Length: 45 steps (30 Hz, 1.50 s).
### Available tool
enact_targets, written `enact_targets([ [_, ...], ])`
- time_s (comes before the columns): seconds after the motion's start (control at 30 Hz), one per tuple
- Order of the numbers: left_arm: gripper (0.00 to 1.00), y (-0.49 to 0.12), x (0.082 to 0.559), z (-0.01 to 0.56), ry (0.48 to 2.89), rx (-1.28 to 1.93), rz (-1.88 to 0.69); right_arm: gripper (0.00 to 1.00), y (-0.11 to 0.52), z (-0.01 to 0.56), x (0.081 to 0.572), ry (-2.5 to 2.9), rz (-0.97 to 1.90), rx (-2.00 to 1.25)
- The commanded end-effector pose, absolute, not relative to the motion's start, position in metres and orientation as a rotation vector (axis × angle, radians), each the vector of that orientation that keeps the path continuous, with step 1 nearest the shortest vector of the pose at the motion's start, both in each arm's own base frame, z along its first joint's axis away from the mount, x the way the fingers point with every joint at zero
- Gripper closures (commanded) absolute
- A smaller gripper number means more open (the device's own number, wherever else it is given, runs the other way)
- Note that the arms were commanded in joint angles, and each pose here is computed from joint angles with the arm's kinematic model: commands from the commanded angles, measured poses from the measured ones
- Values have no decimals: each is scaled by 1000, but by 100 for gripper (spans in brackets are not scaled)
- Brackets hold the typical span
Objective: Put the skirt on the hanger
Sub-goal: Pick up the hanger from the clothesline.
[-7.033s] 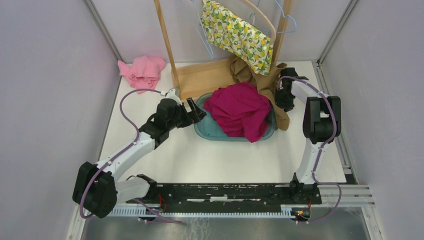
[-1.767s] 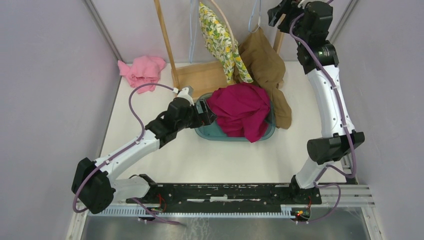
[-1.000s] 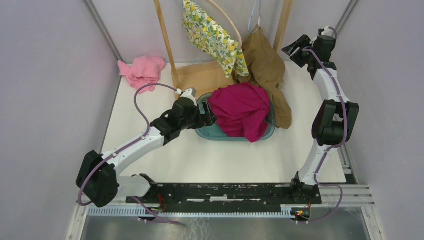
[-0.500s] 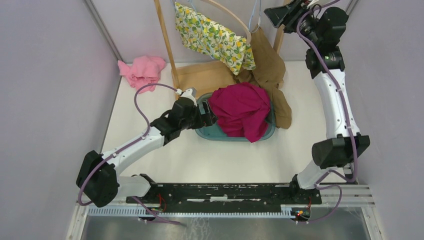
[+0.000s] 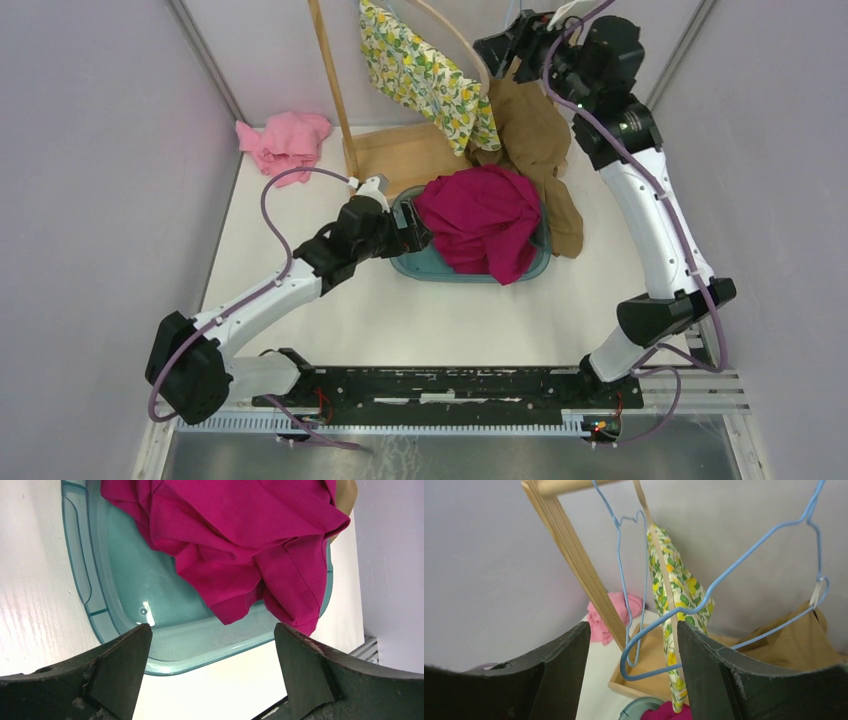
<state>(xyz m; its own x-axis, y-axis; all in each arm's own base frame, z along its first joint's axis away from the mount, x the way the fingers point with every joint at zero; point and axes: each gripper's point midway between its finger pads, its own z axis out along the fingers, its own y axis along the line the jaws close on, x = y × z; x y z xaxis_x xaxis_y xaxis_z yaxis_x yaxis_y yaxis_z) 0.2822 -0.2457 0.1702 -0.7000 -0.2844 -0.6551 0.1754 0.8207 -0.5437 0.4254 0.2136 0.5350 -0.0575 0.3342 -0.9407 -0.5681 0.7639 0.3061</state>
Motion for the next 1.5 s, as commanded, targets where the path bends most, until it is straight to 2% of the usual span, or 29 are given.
enact_targets([
  [0.0,1,-245,281,184,2162,-23,-769,30,216,515,437,1527,559,-206],
  [0.3,1,-242,279,185,2156,-21,-760,32,208,510,440,1560,255,-135],
  [0.5,1,-243,280,184,2157,-18,-761,33,191,515,442,1543,149,-64],
  [1.03,1,-245,280,185,2153,-19,-778,48,115,537,426,1536,-154,96],
  [1.2,1,-246,280,184,2153,-20,-783,48,79,531,434,1596,-171,135],
  [1.47,1,-249,282,182,2157,-16,-789,51,57,500,465,1690,-157,120],
])
